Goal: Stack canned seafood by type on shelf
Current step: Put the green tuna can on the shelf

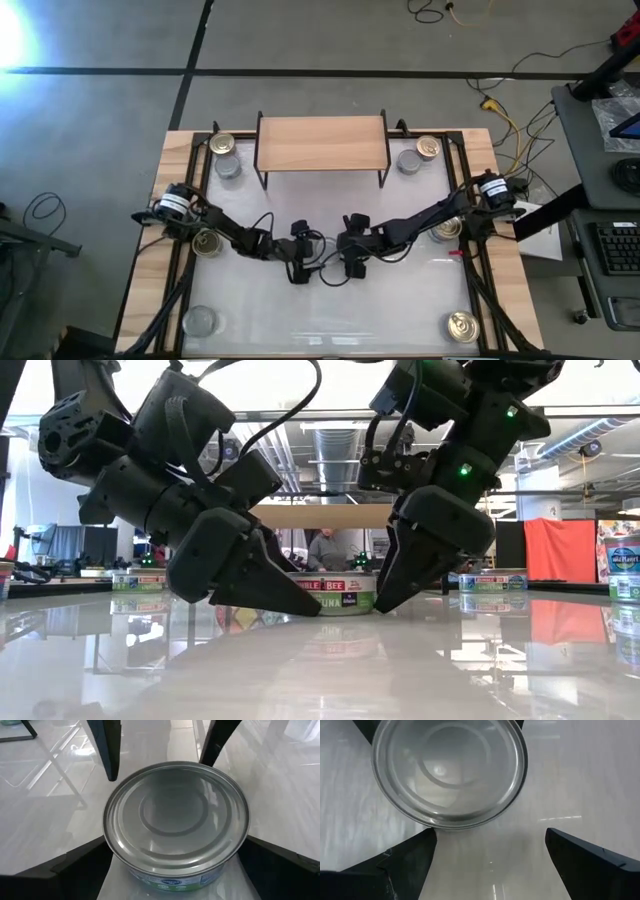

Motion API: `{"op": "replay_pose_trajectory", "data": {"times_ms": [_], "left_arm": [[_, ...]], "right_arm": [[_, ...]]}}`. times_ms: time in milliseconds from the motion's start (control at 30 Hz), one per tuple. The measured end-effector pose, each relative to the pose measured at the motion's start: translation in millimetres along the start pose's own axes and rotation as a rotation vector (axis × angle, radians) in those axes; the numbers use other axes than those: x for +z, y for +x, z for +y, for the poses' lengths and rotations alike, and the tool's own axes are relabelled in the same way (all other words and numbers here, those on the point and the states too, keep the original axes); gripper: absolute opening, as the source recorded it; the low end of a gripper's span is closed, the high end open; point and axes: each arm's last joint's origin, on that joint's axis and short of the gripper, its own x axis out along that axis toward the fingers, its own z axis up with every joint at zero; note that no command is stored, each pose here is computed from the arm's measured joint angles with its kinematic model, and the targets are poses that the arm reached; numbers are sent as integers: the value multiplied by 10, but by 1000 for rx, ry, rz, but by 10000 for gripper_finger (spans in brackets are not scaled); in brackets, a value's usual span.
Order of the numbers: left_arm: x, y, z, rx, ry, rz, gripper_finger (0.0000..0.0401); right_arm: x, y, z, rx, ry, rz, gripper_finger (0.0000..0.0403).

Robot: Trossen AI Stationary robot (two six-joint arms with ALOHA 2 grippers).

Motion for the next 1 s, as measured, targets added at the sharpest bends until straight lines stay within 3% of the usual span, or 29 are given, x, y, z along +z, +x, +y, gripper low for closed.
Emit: {"op": "replay_pose_trajectory", "data": {"times_ms": [267,533,833,1000], "left_arm": [[-3,-1,2,6,-5,3,400],[5,0,2,9,-5,-3,400],[2,2,3,13,-3,-5,400],[7,5,6,14,5,-10,400]], "right_arm": [[-104,-31,52,3,56,25,368],[-181,3,115,45,89,-67,368],[-181,-67,45,-26,31,-44,368],[-146,-155,-15,-135,-5,-77,368]]}}
